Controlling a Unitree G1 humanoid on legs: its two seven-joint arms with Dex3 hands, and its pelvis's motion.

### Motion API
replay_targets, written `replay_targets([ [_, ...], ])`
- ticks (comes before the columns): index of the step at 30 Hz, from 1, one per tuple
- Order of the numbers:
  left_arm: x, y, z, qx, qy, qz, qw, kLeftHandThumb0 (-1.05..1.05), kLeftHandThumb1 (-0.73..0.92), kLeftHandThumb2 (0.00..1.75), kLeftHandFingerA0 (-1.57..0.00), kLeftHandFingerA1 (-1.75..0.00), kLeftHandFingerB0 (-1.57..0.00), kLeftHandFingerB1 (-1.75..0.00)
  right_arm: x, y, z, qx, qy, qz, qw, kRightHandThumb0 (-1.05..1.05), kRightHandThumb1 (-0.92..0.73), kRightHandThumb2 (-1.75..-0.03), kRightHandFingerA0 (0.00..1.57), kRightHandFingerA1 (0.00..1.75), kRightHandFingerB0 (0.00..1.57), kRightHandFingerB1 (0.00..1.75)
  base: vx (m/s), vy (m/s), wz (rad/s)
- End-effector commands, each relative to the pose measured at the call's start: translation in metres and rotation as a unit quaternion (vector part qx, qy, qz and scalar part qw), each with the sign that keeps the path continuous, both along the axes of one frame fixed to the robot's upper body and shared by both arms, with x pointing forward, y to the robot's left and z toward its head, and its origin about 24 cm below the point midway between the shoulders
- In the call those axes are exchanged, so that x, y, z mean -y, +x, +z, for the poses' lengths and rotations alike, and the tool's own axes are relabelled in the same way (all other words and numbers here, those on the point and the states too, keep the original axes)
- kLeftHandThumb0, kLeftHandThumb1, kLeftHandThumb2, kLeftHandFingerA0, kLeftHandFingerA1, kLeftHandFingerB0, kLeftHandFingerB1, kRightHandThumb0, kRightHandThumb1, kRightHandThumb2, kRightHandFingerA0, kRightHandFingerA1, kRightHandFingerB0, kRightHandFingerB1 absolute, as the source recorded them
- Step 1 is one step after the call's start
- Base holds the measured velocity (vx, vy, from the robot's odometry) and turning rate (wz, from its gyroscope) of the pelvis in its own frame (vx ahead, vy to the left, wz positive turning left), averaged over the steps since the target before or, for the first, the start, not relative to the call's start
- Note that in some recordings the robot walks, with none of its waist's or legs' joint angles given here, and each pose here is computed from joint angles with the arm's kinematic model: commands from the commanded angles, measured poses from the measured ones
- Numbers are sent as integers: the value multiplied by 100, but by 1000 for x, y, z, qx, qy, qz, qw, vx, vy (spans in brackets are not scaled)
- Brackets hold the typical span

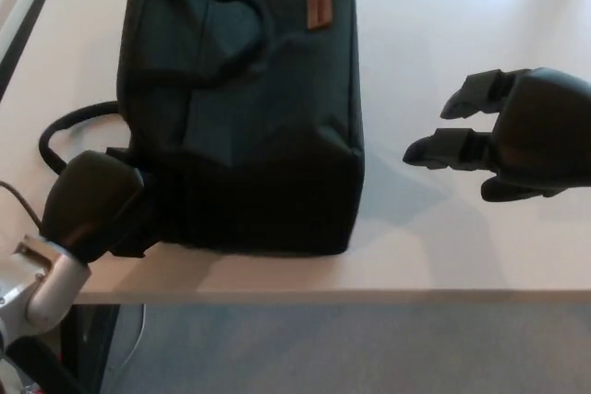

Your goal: A lunch bag is kept on the middle of the desk and the robot uses both its hands to grab the opening of the bag from the left and right and moves its hands away from each other to spread the bag open

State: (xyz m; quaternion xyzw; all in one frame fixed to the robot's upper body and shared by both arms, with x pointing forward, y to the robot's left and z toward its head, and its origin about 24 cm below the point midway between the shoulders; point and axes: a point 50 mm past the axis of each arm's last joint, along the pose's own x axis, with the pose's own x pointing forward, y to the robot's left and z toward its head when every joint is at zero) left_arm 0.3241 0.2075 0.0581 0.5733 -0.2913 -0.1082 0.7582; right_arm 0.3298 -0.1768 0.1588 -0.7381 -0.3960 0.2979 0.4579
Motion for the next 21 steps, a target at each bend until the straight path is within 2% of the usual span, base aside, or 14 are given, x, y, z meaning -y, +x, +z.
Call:
replay_targets([
  [1, 6, 2, 20, 55, -23, -30, 998, -7, 48, 63, -78, -68, -67, -50, 9, -1, 7, 9, -1, -12, 1000, -40, -67, -60, 52, 39, 35, 32, 0, 0, 0],
  [2, 8, 4, 29, 84, -27, -32, 996, -7, 48, 63, -78, -68, -67, -50, 9, -1, 10, 14, 4, -16, 1000, -40, -67, -60, 52, 39, 35, 32, 0, 0, 0],
  [3, 10, 5, 39, 116, -28, -30, 992, -1, 50, 59, -62, -44, -47, -39, 10, -1, 11, 17, 5, -18, 1000, -39, -65, -60, 51, 39, 35, 33, 0, 0, 0],
  [4, 12, 6, 46, 138, -34, -33, 989, 5, 50, 55, -46, -36, -36, -32, 12, -1, 12, 19, 8, -18, 1000, -39, -65, -59, 51, 39, 36, 33, 0, 0, 0],
  [5, 14, 6, 55, 165, -38, -33, 985, 7, 32, 85, -23, -53, -19, -51, 13, -1, 13, 22, 12, -19, 1000, -38, -62, -59, 53, 40, 37, 33, 0, 0, 0],
  [6, 16, 7, 64, 194, -42, -32, 980, 7, 32, 85, -23, -53, -19, -51, 15, -1, 13, 23, 17, -20, 999, -38, -62, -59, 53, 40, 37, 33, 0, 0, 0],
  [7, 18, 8, 70, 210, -37, -28, 977, 5, 35, 85, -15, -49, -4, -45, 16, -1, 13, 23, 16, -22, 999, -39, -61, -59, 52, 40, 35, 33, 0, 0, 0],
  [8, 21, 9, 83, 244, -36, -27, 969, 8, 47, 65, -16, -36, -4, -21, 18, -2, 12, 26, 10, -27, 999, -43, -59, -58, 51, 39, 32, 32, 0, 0, 0],
  [10, 26, 8, 102, 291, -36, -26, 956, 8, 47, 70, -15, -38, -3, -20, 20, -4, 10, 29, 5, -30, 999, -42, -58, -58, 51, 39, 33, 32, 0, 0, 0],
  [12, 30, 7, 119, 317, -42, -31, 947, 7, 50, 68, -17, -32, 0, -26, 21, -6, 6, 28, 10, -28, 999, -43, -57, -57, 52, 40, 32, 31, 0, 0, 0],
  [13, 34, 7, 133, 338, -45, -34, 939, 8, 42, 82, -12, -40, 0, -21, 23, -7, 4, 22, 9, -34, 999, -43, -58, -58, 51, 39, 28, 30, 0, 0, 0],
  [18, 43, 2, 171, 369, -49, -35, 927, 7, 43, 79, -11, -39, 0, -21, 27, -16, 0, 21, 21, -40, 999, -46, -59, -58, 48, 39, 23, 29, 0, 0, 0],
  [20, 41, 0, 171, 368, -44, -28, 928, 6, 44, 77, -11, -39, 0, -19, 26, -18, -2, 15, 25, -40, 999, -46, -59, -58, 48, 39, 22, 28, 0, 0, 0],
  [21, 40, 0, 175, 370, -39, -24, 928, 6, 43, 77, -12, -39, 0, -19, 26, -20, -2, 18, 28, -40, 999, -54, -48, -75, 40, 48, 15, 38, 0, 0, 0],
])
